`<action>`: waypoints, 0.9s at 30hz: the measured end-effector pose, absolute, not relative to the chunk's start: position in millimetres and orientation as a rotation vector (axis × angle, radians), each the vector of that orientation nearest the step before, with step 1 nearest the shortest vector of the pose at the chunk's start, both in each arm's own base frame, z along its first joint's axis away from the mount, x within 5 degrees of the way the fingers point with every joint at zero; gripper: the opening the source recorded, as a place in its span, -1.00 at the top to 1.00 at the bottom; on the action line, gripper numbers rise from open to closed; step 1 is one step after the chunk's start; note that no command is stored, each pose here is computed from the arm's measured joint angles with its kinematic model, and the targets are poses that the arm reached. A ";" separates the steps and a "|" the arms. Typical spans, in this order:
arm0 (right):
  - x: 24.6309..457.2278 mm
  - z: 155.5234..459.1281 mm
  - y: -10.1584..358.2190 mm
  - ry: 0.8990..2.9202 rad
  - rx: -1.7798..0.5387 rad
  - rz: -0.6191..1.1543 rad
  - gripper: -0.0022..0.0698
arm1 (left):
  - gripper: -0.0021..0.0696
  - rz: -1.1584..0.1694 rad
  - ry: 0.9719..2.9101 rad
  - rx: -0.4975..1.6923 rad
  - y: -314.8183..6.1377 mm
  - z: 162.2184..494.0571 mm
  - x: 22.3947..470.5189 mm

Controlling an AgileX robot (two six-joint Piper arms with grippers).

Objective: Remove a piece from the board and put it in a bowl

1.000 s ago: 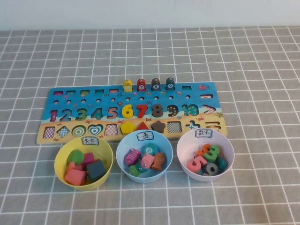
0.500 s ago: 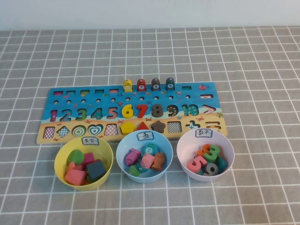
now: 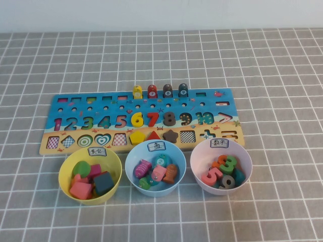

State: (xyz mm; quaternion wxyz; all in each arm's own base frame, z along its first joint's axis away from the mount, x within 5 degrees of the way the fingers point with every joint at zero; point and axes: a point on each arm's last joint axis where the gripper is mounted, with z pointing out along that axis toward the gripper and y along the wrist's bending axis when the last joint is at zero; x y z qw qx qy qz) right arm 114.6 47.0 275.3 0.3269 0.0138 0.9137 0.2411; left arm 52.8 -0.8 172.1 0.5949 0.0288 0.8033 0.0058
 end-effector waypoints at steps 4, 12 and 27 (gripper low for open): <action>139.3 286.2 49.4 2.499 -0.007 0.589 0.99 | 0.94 0.010 1.866 0.062 -0.8 172.1 52.8; 190.7 295.2 67.7 2.653 -0.114 0.583 0.99 | 0.94 0.013 1.866 0.067 -0.8 172.1 52.8; 296.2 276.9 193.5 2.786 -0.525 0.502 0.99 | 0.94 0.013 1.866 0.067 -0.8 172.1 52.8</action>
